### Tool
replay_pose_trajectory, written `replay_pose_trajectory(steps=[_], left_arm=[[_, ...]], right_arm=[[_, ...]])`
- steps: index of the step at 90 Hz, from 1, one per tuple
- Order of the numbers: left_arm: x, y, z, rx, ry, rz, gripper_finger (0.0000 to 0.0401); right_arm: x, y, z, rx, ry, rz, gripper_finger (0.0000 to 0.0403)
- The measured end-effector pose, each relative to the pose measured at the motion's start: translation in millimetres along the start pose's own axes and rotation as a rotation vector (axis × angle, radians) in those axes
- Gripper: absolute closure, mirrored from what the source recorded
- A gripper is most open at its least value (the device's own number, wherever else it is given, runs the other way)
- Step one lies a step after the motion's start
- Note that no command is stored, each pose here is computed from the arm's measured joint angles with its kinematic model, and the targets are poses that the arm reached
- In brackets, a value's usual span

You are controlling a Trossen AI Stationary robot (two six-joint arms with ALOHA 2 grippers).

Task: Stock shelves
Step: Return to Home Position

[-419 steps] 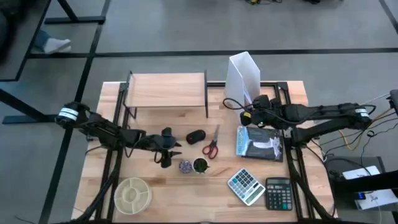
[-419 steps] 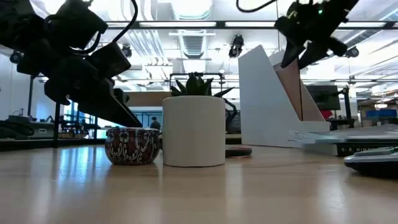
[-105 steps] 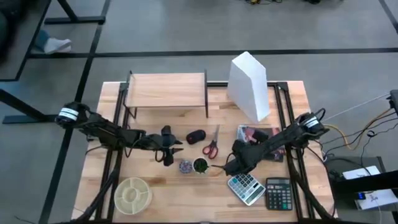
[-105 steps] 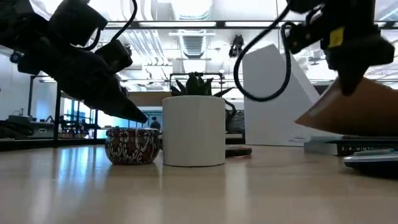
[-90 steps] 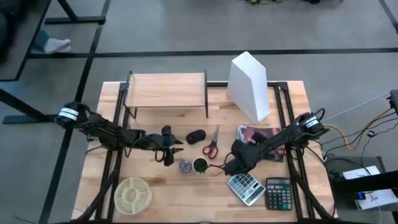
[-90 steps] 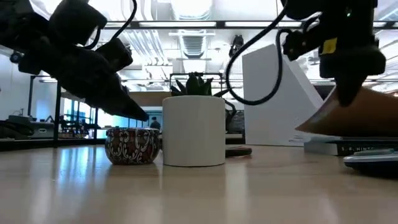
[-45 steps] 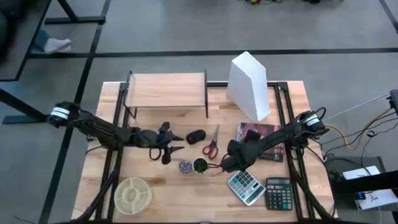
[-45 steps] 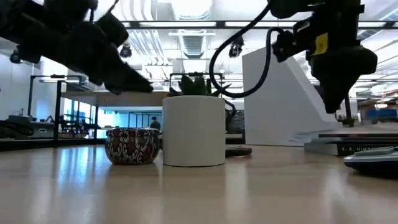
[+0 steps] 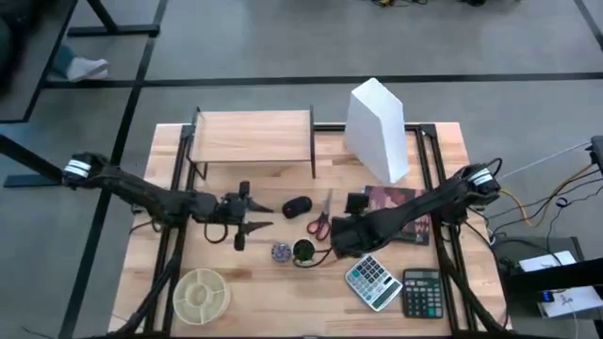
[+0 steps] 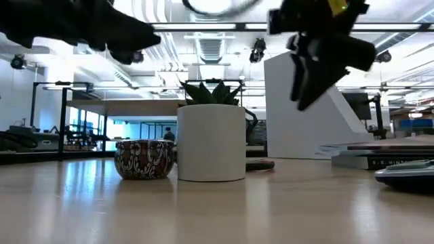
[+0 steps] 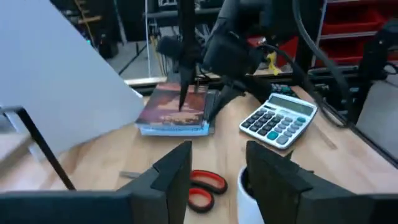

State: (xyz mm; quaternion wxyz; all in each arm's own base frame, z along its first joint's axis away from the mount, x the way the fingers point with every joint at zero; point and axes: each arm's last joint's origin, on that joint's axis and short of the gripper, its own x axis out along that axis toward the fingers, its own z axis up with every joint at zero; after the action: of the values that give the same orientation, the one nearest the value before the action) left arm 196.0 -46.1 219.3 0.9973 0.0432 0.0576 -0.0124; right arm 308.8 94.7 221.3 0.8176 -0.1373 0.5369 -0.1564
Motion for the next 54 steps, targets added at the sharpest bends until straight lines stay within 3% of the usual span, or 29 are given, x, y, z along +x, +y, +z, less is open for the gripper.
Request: replay_pose_trajectory(steps=[9,27,47,54], left_arm=[[-10,2,-5,0.048,0.01,-0.001,0.0279],[-36,8,-18,0.033,-0.053,0.019,0.0294],[-62,19,-37,0.001,-0.123,0.22,0.03],[-67,20,-44,-0.011,-0.138,0.231,0.0299]], right_arm=[[0,-9,-9,0.022,-0.108,0.031,0.0199],[0,-31,-50,0.154,-0.267,0.088,0.022],[-18,-53,-91,0.249,-0.579,0.138,0.0244],[-24,-60,-106,0.265,-0.686,0.154,0.0254]])
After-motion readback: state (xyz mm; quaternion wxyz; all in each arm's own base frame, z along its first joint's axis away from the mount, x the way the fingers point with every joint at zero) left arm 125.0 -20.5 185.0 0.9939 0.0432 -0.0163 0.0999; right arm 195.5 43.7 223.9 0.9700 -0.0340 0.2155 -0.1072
